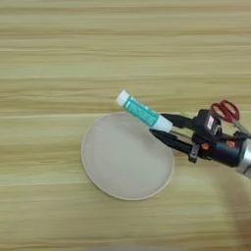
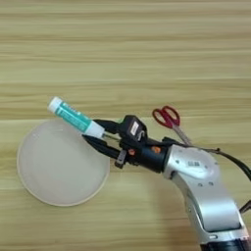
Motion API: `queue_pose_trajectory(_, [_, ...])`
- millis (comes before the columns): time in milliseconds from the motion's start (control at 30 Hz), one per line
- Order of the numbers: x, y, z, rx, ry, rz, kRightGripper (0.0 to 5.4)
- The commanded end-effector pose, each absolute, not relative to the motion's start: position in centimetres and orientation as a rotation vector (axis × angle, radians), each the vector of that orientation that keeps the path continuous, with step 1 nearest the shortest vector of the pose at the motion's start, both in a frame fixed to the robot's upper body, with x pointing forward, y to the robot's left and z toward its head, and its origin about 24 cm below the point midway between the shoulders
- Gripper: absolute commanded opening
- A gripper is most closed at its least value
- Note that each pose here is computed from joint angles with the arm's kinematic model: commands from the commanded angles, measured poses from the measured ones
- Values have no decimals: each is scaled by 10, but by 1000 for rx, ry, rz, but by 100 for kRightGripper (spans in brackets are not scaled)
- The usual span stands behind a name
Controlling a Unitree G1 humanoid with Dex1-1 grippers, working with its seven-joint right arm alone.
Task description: Move the objects on the table
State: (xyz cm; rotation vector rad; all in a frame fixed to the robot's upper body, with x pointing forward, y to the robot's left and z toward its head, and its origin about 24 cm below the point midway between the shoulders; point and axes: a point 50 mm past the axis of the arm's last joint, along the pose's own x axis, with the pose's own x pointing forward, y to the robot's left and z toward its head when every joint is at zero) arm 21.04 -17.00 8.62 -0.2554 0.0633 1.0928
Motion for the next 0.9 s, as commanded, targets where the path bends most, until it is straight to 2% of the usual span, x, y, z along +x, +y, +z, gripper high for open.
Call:
queue_pose_trajectory(33, [209,-161,90,-329,59,1124,169])
queue_pose_trajectory(300, [205,-151,67,-356,178,1142,169])
queue_pose_trajectory(600, [201,-143,55,-366,229,1166,169])
queue_pose_trajectory(800, [200,-141,54,-364,226,1172,169])
queue_pose_trajectory(833, [200,-141,55,-360,221,1170,198])
queue_pose_trajectory(900, [200,-141,56,-357,216,1170,214])
